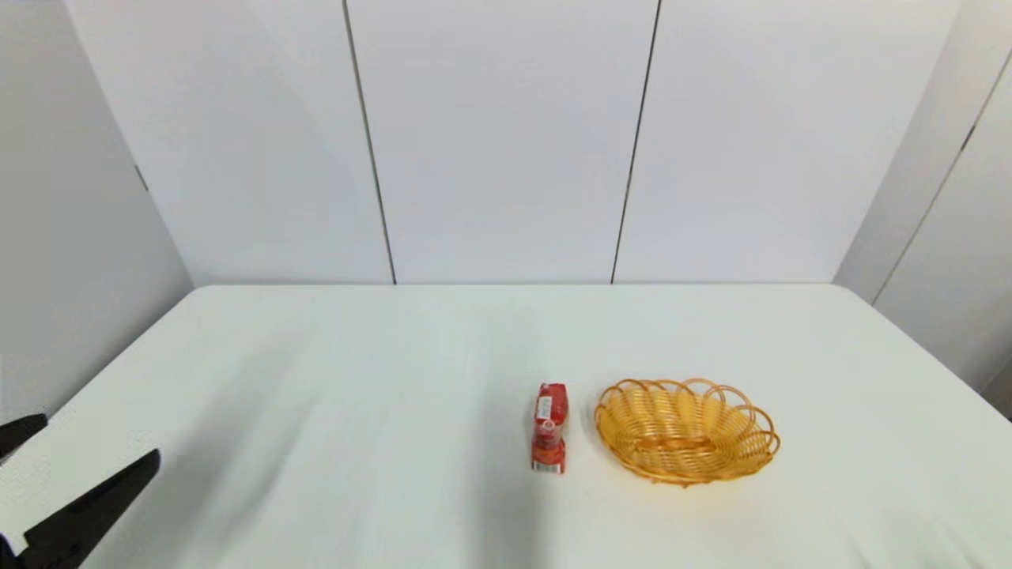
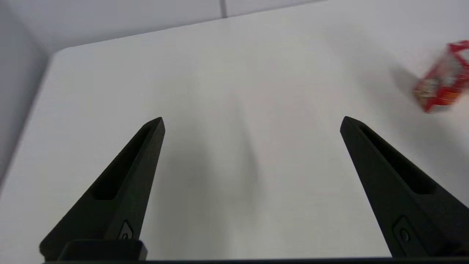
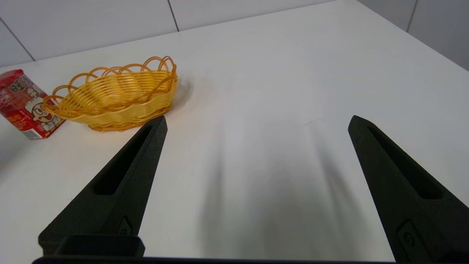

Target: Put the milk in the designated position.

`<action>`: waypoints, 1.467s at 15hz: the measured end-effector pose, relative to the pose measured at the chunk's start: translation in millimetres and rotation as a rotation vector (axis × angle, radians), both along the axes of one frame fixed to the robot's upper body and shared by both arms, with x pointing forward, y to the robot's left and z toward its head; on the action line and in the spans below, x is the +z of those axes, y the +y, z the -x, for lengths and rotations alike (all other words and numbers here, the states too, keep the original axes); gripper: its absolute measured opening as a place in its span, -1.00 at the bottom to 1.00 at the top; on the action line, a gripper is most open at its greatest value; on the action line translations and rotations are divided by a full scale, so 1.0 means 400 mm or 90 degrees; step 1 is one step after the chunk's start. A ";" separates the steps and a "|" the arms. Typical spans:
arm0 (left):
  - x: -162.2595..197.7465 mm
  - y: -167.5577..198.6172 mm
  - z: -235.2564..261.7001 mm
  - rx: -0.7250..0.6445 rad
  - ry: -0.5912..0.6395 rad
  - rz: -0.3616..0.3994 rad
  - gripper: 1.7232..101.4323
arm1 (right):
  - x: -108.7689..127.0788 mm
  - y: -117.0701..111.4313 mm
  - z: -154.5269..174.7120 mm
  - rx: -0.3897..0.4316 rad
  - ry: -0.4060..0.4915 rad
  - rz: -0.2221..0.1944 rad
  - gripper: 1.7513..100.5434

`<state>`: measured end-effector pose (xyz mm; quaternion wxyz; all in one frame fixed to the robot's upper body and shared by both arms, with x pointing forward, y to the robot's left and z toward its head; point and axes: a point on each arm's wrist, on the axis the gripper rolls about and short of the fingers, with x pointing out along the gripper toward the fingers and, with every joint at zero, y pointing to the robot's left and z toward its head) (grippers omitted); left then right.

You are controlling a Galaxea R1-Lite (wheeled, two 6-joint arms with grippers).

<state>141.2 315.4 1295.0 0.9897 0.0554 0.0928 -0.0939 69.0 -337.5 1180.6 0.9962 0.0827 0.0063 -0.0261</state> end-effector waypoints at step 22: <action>-0.279 0.043 0.178 0.092 -0.116 0.009 0.93 | 0.000 0.000 0.000 0.000 0.000 0.000 0.95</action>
